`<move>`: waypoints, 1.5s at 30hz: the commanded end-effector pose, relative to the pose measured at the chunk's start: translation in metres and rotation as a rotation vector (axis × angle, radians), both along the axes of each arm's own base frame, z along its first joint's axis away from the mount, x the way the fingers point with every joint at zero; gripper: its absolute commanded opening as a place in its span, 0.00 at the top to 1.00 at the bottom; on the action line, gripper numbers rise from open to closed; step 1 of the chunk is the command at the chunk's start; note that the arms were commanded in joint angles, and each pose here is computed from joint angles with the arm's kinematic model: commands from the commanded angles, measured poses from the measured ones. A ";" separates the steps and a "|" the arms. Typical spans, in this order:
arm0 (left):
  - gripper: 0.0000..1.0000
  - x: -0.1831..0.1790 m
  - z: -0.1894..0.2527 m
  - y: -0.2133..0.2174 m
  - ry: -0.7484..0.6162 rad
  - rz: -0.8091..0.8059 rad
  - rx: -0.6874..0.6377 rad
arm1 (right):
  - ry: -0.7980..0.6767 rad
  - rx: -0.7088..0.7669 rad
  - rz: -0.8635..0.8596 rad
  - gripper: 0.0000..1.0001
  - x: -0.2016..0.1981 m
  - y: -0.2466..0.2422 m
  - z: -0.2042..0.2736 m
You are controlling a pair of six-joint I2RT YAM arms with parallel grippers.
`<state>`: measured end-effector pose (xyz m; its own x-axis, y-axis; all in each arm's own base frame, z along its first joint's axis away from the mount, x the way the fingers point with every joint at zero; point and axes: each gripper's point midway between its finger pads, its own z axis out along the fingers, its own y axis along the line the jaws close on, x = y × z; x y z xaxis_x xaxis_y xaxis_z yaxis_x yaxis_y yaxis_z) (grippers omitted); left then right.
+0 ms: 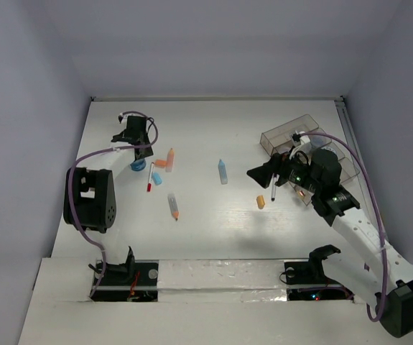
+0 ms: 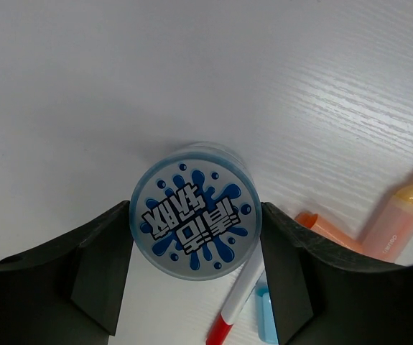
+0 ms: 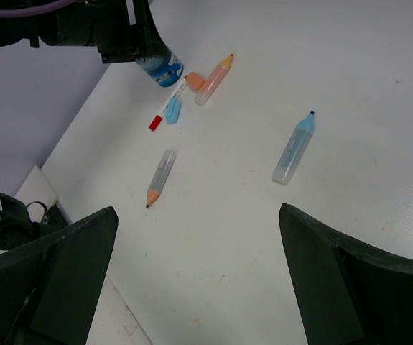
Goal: Sort the stationery into containers
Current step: Pick up the stationery from the corner of the board, then place the stationery in the storage box.
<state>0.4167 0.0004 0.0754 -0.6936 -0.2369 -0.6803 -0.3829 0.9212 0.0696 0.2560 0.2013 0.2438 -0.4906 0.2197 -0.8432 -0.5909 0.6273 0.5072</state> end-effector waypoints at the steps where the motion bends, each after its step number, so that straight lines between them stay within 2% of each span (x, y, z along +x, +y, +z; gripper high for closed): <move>1: 0.62 0.013 0.063 0.008 -0.141 0.016 0.032 | -0.046 0.007 0.003 0.00 0.002 0.002 0.011; 2: 0.65 0.012 0.071 0.009 -0.155 0.016 0.035 | -0.052 0.005 -0.007 0.00 0.003 0.001 0.012; 6: 0.67 0.013 0.128 -0.003 -0.283 -0.033 -0.028 | -0.070 -0.016 -0.088 0.00 0.010 -0.010 0.015; 9: 0.67 0.006 0.171 -0.044 -0.377 -0.136 -0.075 | -0.078 -0.047 -0.209 0.00 0.017 -0.030 0.023; 12: 0.67 -0.008 0.199 -0.107 -0.433 -0.266 -0.117 | -0.092 -0.060 -0.377 0.00 0.023 -0.057 0.045; 13: 0.67 -0.017 0.206 -0.139 -0.450 -0.333 -0.158 | -0.115 -0.045 -0.414 0.00 0.020 -0.065 0.058; 15: 0.67 -0.025 0.218 -0.177 -0.481 -0.415 -0.227 | -0.132 -0.023 -0.504 0.00 0.018 -0.081 0.074; 16: 0.67 -0.033 0.223 -0.210 -0.497 -0.482 -0.282 | -0.181 0.013 -0.523 0.00 0.010 -0.087 0.097; 21: 0.66 -0.051 0.253 -0.304 -0.554 -0.674 -0.418 | -0.309 0.140 -0.596 0.00 -0.018 -0.109 0.164; 23: 0.66 -0.053 0.250 -0.340 -0.549 -0.743 -0.448 | -0.368 0.191 -0.606 0.00 -0.033 -0.117 0.190; 24: 0.66 -0.059 0.267 -0.362 -0.579 -0.786 -0.480 | -0.385 0.214 -0.613 0.00 -0.037 -0.119 0.198; 25: 0.66 -0.057 0.251 -0.384 -0.544 -0.822 -0.485 | -0.400 0.231 -0.613 0.00 -0.042 -0.121 0.205; 27: 0.66 -0.059 0.267 -0.412 -0.573 -0.869 -0.513 | -0.440 0.266 -0.612 0.00 -0.054 -0.126 0.220; 28: 0.66 -0.064 0.246 -0.438 -0.531 -0.908 -0.507 | -0.448 0.275 -0.610 0.00 -0.057 -0.126 0.223; 30: 0.66 -0.068 0.264 -0.467 -0.564 -0.959 -0.544 | -0.460 0.287 -0.612 0.00 -0.065 -0.130 0.230; 31: 0.66 -0.072 0.241 -0.489 -0.524 -0.993 -0.533 | -0.462 0.289 -0.615 0.00 -0.067 -0.131 0.231; 35: 0.66 -0.072 0.233 -0.537 -0.522 -1.056 -0.557 | -0.468 0.294 -0.632 0.00 -0.074 -0.137 0.232; 39: 0.66 -0.070 0.221 -0.574 -0.534 -1.103 -0.575 | -0.470 0.293 -0.639 0.00 -0.079 -0.141 0.229; 40: 0.66 -0.069 0.229 -0.575 -0.552 -1.103 -0.584 | -0.467 0.290 -0.639 0.00 -0.079 -0.141 0.227; 45: 0.65 -0.064 0.203 -0.592 -0.554 -1.112 -0.569 | -0.455 0.264 -0.642 0.00 -0.078 -0.141 0.220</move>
